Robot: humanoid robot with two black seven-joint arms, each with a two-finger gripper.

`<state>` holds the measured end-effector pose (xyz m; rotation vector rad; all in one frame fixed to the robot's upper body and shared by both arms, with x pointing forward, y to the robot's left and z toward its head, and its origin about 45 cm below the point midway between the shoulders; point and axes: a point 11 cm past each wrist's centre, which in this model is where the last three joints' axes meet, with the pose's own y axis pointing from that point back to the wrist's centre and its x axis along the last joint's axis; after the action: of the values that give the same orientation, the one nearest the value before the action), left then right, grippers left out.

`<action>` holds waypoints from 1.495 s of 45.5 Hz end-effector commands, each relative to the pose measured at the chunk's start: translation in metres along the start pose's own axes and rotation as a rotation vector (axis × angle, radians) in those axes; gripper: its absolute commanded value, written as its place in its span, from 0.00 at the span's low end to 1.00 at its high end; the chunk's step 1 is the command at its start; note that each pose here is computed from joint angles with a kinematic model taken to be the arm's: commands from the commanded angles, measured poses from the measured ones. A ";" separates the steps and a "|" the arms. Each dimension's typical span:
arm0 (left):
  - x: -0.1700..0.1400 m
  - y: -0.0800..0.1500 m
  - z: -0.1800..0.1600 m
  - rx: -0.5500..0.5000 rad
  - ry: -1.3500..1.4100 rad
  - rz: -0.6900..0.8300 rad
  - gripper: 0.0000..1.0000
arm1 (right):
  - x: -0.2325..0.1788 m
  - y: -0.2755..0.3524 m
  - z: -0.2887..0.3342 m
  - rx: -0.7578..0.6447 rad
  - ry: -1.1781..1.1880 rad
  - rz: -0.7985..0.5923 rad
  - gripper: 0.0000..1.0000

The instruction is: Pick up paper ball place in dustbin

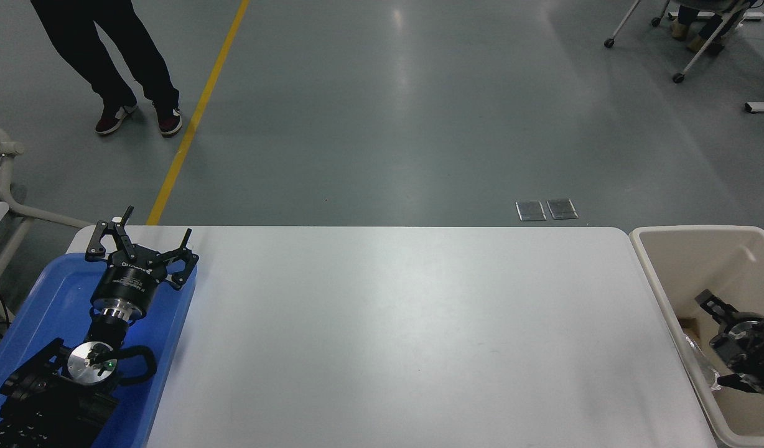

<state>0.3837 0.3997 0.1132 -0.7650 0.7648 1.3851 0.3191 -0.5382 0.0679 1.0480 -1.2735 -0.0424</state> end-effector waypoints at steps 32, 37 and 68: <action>0.000 0.000 0.000 0.001 -0.001 0.000 0.99 | 0.050 0.251 -0.153 0.342 0.455 -0.621 1.00; 0.000 0.000 0.000 0.001 -0.001 0.000 0.99 | 0.054 0.295 -0.168 0.394 0.505 -0.699 1.00; 0.000 0.000 0.000 0.000 0.000 0.000 0.99 | 0.096 0.437 -0.205 0.524 0.732 -0.743 1.00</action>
<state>0.3837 0.3996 0.1133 -0.7650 0.7647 1.3849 0.3028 -0.2315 0.4149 1.7505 -0.2056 0.0480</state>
